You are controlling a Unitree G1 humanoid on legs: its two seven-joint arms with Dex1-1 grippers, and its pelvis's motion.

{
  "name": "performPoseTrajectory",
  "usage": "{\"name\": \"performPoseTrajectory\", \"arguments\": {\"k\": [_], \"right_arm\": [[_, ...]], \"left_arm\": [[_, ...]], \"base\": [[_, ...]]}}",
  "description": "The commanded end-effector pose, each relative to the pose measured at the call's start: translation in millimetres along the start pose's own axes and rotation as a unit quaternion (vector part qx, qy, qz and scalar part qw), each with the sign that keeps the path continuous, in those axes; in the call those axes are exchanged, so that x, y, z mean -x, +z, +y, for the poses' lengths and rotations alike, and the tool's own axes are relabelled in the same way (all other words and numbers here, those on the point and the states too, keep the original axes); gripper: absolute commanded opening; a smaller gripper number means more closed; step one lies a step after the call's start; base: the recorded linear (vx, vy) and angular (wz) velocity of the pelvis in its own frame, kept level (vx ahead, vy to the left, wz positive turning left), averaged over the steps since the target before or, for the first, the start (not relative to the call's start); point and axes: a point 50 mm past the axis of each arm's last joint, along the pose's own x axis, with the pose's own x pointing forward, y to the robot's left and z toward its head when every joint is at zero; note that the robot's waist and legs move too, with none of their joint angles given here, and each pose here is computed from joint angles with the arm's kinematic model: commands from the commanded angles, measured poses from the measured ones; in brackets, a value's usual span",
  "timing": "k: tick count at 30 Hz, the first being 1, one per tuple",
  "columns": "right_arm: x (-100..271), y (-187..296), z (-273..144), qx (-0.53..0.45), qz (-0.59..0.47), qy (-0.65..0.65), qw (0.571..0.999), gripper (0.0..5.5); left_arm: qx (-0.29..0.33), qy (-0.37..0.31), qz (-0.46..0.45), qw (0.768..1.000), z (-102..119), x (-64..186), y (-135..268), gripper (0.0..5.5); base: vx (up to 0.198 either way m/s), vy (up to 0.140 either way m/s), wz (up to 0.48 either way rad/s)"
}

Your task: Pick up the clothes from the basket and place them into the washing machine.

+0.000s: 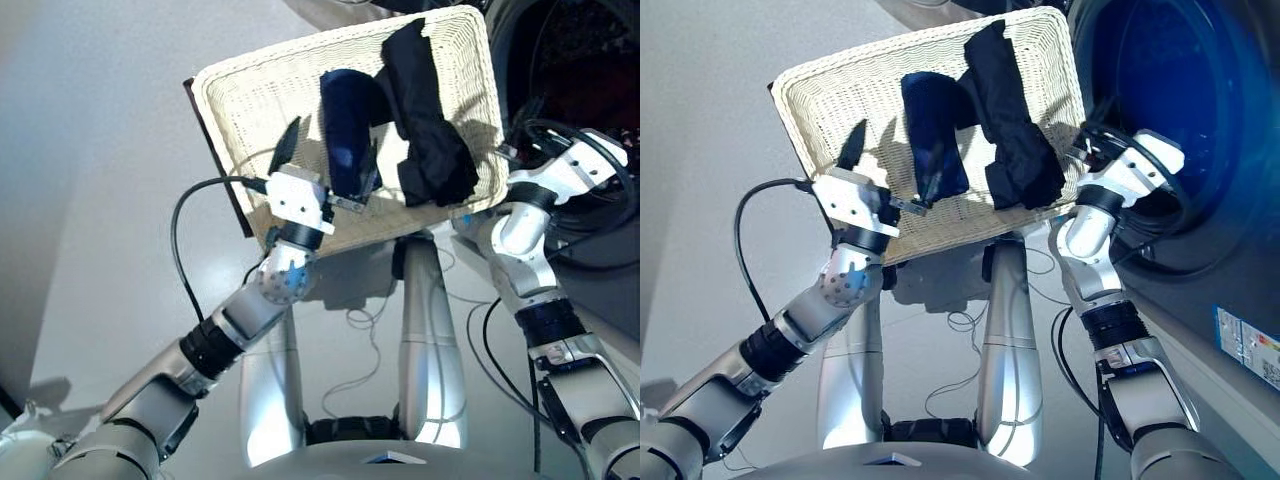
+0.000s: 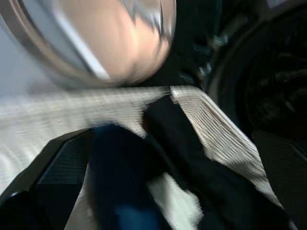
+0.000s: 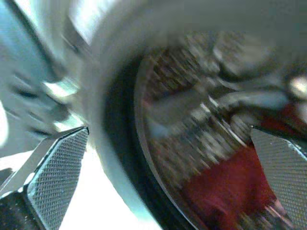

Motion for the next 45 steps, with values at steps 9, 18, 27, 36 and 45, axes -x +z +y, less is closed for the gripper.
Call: {"name": "performPoseTrajectory", "arguments": {"k": [9,18,27,36,45], "right_arm": [[-4,66,66,-0.062,-0.139,0.192,0.969,5.5],[17,66,108,-0.132,-0.092,0.285,0.945,5.5],[21,68,117,-0.149,-0.089,0.296,0.939,5.5],[24,69,118,-0.16,-0.089,0.295,0.938,5.5],[20,68,116,-0.168,-0.089,0.275,0.942,5.5]], "left_arm": [[0.121,0.016,0.113,0.986,-38,-27,-35,5.5],[0.131,0.094,0.157,0.974,-38,-48,-47,5.5],[0.114,0.176,0.178,0.961,-20,-62,-53,5.5],[0.077,0.229,0.204,0.949,-1,-67,-60,5.5],[0.029,0.309,0.274,0.91,55,-30,-96,0.0]], "base": [[0.0,0.0,0.0],[0.0,0.0,0.0],[0.0,0.0,0.0],[0.0,0.0,0.0],[0.0,0.0,0.0]]}}
